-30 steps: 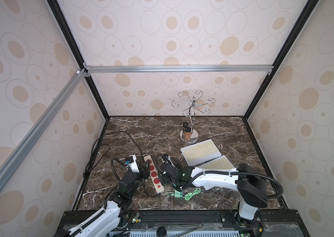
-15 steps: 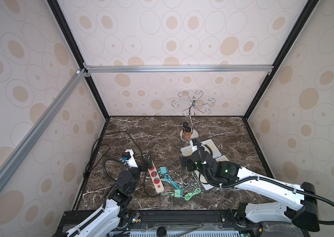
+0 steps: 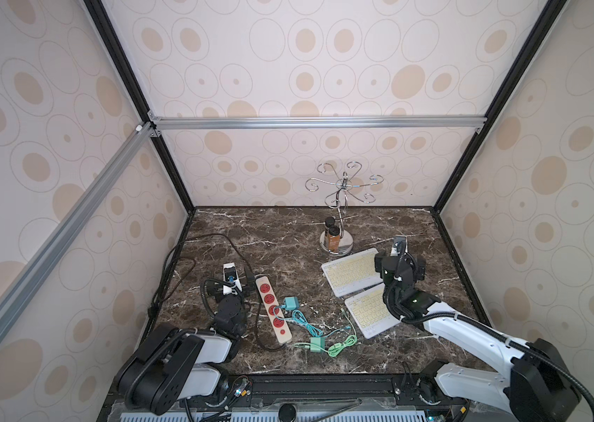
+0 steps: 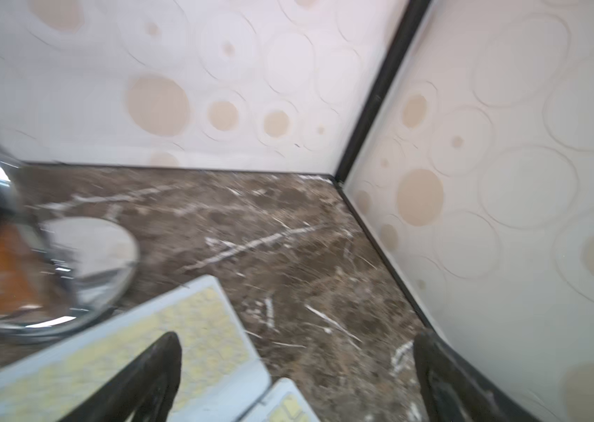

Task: Unplug the wireless keyboard
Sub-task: Place the plug at the center of the board, then reset both arms

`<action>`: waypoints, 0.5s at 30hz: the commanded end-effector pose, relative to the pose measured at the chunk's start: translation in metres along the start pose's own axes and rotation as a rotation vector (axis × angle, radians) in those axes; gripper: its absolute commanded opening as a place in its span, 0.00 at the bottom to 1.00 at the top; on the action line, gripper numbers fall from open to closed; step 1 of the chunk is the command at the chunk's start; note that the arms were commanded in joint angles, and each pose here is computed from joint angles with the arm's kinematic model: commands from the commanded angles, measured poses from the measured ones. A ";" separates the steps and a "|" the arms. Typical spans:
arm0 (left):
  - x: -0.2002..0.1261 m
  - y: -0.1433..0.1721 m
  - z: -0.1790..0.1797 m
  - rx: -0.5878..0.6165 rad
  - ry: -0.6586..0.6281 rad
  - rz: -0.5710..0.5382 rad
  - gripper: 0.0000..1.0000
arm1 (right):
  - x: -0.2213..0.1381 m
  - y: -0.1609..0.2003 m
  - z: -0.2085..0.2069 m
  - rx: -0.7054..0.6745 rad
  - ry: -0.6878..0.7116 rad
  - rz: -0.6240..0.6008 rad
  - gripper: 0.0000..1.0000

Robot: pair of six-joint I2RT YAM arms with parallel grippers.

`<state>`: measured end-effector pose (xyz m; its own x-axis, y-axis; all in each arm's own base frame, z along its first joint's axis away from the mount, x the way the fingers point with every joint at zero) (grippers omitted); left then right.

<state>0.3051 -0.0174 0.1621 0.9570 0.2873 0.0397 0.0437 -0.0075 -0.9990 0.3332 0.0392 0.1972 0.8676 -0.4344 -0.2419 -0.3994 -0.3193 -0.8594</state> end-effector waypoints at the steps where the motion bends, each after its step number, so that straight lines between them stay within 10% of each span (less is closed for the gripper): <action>1: -0.003 -0.046 0.008 0.000 -0.021 -0.200 1.00 | 0.013 0.008 -0.012 0.036 0.066 0.007 1.00; 5: 0.019 -0.037 0.011 0.080 -0.130 -0.142 1.00 | 0.029 0.026 -0.014 -0.040 0.145 0.036 1.00; 15: 0.013 -0.044 -0.020 -0.078 0.175 -0.176 1.00 | 0.062 0.054 0.005 -0.133 0.091 -0.011 1.00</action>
<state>0.3186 -0.0175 0.2012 0.9531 0.2391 0.1856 0.1869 0.0174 -0.9822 0.3530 -0.0097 0.1094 0.7798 -0.5657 -0.2681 -0.5443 -0.4011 -0.7368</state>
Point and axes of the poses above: each gripper's point midway between its finger pads, its own x axis out along the fingers, its own z axis along the line the jaws close on, y = z × x, the point moved 1 cm from there along -x, back along the fingers, and after that the axes turned 11 degrees about -x, right-handed, at the moved point
